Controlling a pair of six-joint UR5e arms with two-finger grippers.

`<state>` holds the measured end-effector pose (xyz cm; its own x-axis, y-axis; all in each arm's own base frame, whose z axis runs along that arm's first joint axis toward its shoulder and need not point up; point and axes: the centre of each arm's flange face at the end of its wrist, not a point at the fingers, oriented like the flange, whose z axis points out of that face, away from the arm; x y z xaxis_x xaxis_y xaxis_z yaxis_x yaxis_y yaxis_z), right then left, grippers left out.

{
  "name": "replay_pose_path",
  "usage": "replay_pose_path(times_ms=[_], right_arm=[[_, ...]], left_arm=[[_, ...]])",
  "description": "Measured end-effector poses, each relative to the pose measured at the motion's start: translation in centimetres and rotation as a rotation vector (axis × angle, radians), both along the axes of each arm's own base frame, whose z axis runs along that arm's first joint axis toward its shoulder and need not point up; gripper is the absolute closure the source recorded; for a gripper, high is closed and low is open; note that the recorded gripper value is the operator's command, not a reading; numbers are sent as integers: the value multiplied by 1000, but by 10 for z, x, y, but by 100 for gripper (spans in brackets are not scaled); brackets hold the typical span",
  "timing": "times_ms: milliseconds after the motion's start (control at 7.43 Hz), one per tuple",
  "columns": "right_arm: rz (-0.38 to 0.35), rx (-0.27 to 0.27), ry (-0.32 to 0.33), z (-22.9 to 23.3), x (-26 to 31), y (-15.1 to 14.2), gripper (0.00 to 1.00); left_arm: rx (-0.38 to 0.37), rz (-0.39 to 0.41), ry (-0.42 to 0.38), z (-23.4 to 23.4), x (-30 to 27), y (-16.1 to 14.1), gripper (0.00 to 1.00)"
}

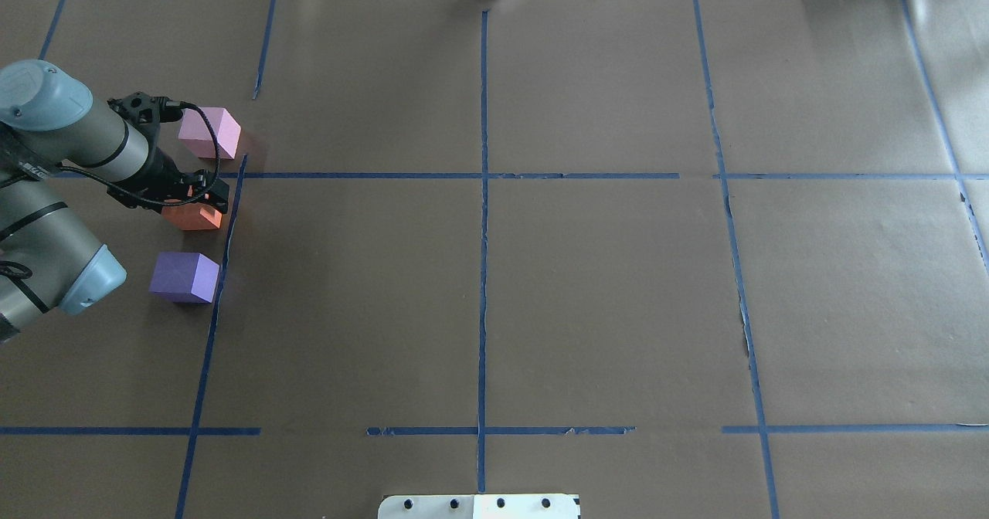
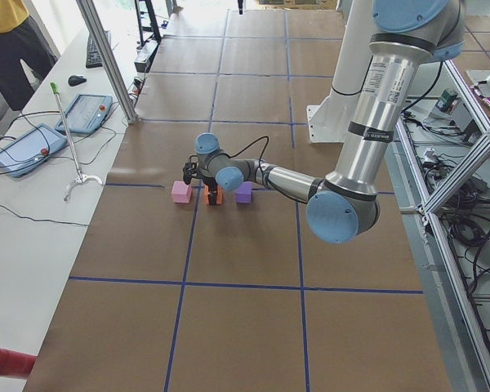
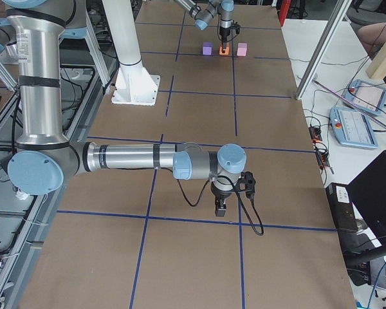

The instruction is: Arrange blocks in a line

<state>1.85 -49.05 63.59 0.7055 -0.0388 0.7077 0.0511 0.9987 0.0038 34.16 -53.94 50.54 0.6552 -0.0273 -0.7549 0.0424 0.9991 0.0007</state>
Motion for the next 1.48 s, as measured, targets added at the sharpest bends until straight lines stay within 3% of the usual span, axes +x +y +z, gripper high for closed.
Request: replay_pose_path(times_ms=[404, 1077, 1212, 1481], right_arm=[[0, 0, 0, 0, 0, 0, 0], [0, 0, 0, 0, 0, 0, 0], [0, 0, 0, 0, 0, 0, 0], [0, 0, 0, 0, 0, 0, 0]], left_arm=[[39, -16, 31, -26, -16, 3, 0], [39, -132, 17, -84, -112, -9, 0], [61, -121, 8, -88, -120, -9, 0], [179, -61, -35, -69, -169, -24, 0]])
